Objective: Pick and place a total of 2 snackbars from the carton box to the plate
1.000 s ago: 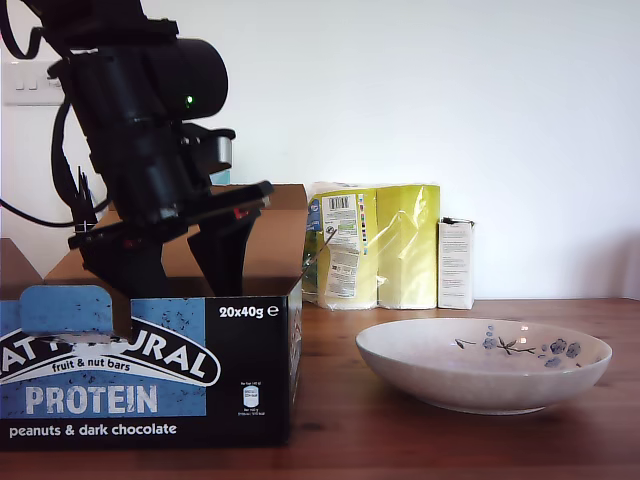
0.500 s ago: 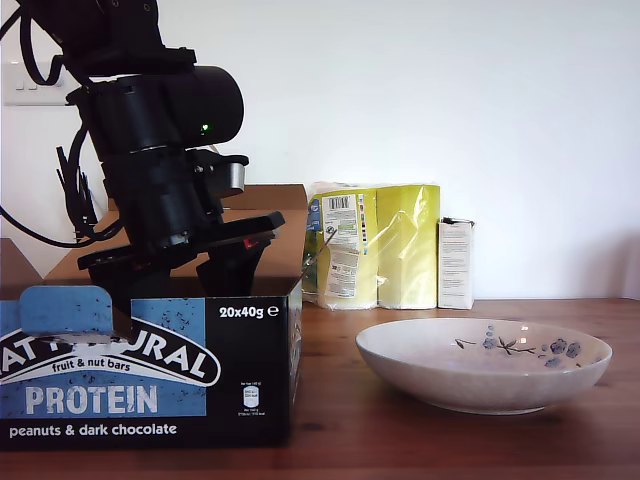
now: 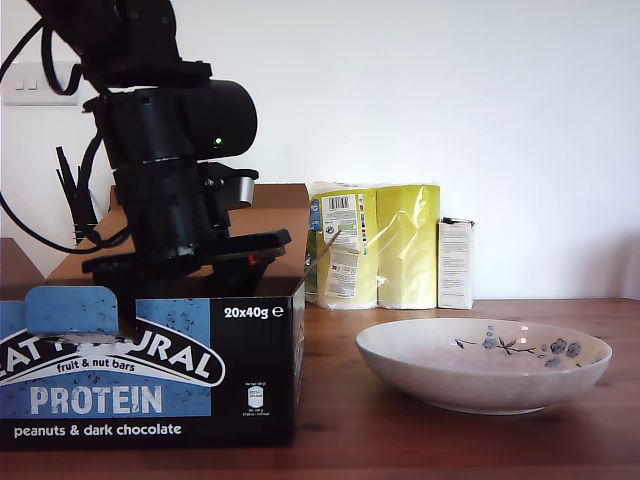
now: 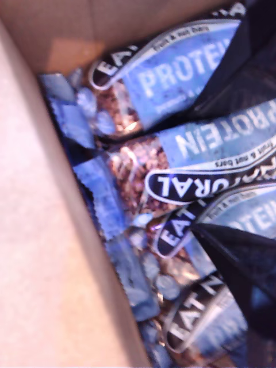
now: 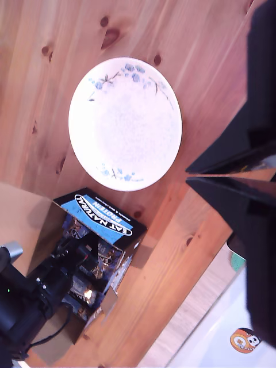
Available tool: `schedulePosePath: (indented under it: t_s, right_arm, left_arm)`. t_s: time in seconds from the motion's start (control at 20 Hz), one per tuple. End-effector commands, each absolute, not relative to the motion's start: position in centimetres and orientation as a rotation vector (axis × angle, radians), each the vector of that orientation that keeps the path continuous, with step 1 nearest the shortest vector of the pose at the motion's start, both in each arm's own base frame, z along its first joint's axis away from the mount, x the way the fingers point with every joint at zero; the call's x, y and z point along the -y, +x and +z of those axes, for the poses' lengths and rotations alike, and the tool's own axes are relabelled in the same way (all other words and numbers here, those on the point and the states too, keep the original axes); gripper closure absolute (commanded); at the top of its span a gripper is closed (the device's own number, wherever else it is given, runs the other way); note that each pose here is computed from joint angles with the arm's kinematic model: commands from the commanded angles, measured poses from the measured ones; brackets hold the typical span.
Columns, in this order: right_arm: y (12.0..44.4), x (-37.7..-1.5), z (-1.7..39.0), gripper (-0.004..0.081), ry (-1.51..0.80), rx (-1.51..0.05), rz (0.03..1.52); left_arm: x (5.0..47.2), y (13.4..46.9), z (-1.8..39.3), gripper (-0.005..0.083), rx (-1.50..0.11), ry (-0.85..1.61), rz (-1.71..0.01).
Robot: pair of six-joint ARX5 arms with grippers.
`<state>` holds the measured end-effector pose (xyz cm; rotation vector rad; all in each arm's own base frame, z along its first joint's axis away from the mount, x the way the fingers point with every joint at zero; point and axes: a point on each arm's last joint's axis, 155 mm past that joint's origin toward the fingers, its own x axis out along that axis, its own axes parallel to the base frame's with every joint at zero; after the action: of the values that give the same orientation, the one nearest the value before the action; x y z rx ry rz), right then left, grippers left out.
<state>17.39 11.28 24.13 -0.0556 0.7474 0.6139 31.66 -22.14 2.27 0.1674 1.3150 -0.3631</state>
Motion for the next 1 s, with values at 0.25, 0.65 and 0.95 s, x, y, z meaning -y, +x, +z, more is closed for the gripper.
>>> schedulePosePath:
  t_s: [0.25,0.65,0.95]
  right_arm:
    - [17.4,-11.4,24.0,0.0783,-0.058,-0.746,0.620]
    - [17.4,-11.4,24.0,0.0783,-0.065,-0.744,0.622]
    - [17.4,-11.4,24.0,0.0783,-0.066,-0.744,0.623]
  left_arm:
    - [21.9,31.7,1.7,0.0556,-1.353,0.215,-0.358]
    - [22.1,32.0,4.5,0.0643,-1.368,0.245,-0.376]
    - [21.6,31.6,8.2,0.0643,-1.377,0.294,-0.392]
